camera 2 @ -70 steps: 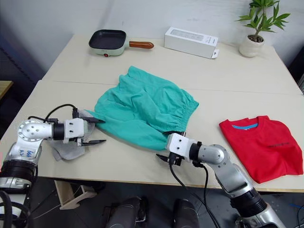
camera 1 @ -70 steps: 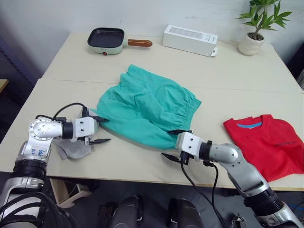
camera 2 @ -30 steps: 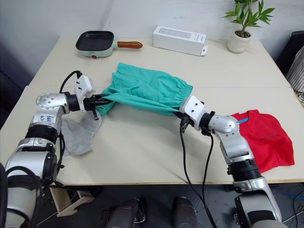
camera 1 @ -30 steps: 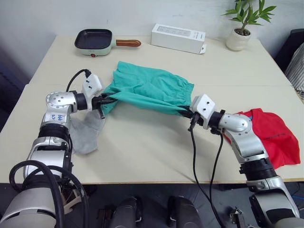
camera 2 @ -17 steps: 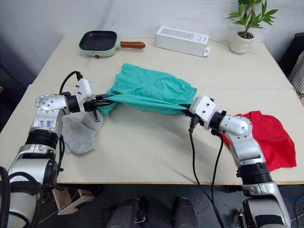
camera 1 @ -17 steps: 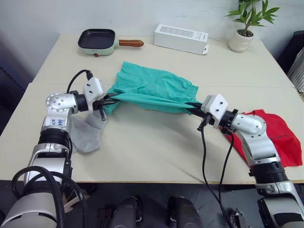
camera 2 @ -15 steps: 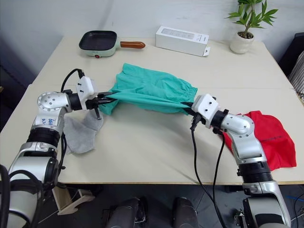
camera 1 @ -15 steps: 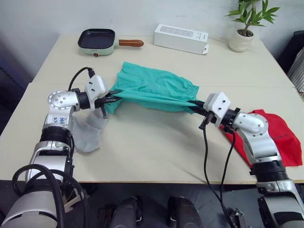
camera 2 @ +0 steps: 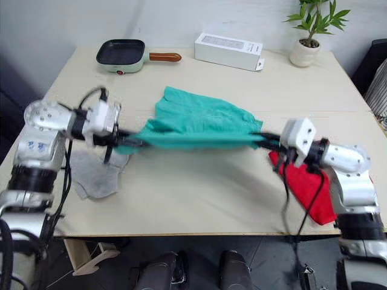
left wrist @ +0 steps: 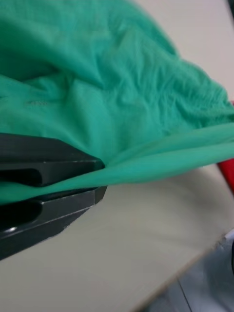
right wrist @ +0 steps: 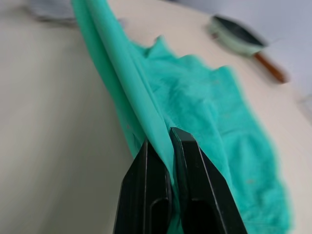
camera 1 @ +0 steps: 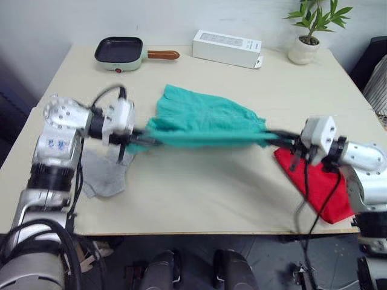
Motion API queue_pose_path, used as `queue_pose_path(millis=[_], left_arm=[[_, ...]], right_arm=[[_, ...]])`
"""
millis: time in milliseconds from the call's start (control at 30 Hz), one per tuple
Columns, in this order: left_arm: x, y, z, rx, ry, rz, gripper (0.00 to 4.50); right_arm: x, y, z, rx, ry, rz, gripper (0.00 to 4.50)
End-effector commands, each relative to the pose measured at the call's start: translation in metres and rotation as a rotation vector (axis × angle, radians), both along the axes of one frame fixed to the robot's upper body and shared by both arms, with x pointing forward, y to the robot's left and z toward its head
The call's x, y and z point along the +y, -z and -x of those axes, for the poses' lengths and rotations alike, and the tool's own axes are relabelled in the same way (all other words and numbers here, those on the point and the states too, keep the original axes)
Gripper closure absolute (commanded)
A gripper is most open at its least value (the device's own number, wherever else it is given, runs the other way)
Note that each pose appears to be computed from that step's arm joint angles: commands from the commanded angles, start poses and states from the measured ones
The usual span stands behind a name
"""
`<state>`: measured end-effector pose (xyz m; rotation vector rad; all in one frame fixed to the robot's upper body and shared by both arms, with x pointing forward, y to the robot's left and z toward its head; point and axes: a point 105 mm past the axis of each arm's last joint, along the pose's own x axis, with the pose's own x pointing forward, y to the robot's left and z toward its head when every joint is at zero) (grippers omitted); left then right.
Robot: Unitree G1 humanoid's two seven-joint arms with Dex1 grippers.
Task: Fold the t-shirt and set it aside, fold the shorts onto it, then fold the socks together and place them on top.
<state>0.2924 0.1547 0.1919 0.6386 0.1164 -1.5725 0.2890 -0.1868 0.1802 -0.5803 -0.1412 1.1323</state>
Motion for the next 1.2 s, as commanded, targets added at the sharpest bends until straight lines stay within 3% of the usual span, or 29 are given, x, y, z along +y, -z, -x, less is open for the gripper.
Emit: queue_pose_path(millis=[33, 167, 267, 367, 400, 533, 567, 633, 700, 767, 833, 933, 1000, 1067, 1200], left_arm=[[0.006, 0.007, 0.03, 0.092, -0.032, -0.028, 4.45], [0.01, 0.048, 0.059, 0.243, -0.081, -0.148, 4.45], [0.012, 0.057, 0.077, 0.384, -0.082, -0.18, 4.45], [0.007, 0.048, 0.058, 0.337, -0.142, -0.098, 4.45], [0.005, 0.038, 0.038, 0.268, -0.188, -0.04, 4.45], [0.002, -0.037, -0.048, -0.149, -0.34, 0.168, 4.45], [0.002, -0.067, -0.067, -0.261, -0.377, 0.254, 4.45], [0.005, -0.128, -0.094, -0.493, -0.482, 0.423, 4.45], [0.017, -0.183, -0.11, -0.764, -0.635, 0.504, 4.45], [0.03, -0.233, -0.109, -0.979, -0.751, 0.576, 4.45], [0.032, -0.268, -0.095, -1.14, -0.744, 0.613, 4.45], [0.022, -0.29, -0.074, -1.229, -0.628, 0.652, 4.45], [0.002, -0.274, -0.063, -1.121, -0.402, 0.612, 4.45], [-0.01, -0.242, -0.056, -1.012, -0.224, 0.494, 4.45], [-0.006, -0.135, -0.042, -0.571, -0.061, 0.187, 4.45]], right_arm=[[-0.013, 0.013, 0.022, 0.082, -0.011, 0.089, 4.5], [-0.008, 0.038, 0.046, 0.312, -0.052, 0.123, 4.5], [-0.005, 0.046, 0.057, 0.434, -0.083, 0.164, 4.5], [0.0, 0.035, 0.047, 0.387, -0.086, 0.159, 4.5], [0.0, 0.02, 0.03, 0.304, -0.058, 0.135, 4.5], [-0.001, -0.07, -0.043, -0.152, 0.068, 0.017, 4.5], [-0.001, -0.102, -0.062, -0.286, 0.137, -0.04, 4.5], [-0.001, -0.167, -0.082, -0.538, 0.246, -0.189, 4.5], [-0.001, -0.212, -0.089, -0.695, 0.32, -0.28, 4.5], [0.0, -0.242, -0.087, -0.825, 0.349, -0.302, 4.5], [0.0, -0.265, -0.081, -0.938, 0.372, -0.325, 4.5], [-0.001, -0.274, -0.075, -1.007, 0.366, -0.347, 4.5], [0.001, -0.257, -0.075, -0.987, 0.311, -0.315, 4.5], [0.002, -0.23, -0.079, -0.904, 0.259, -0.279, 4.5], [0.003, -0.146, -0.081, -0.652, 0.131, -0.198, 4.5]])
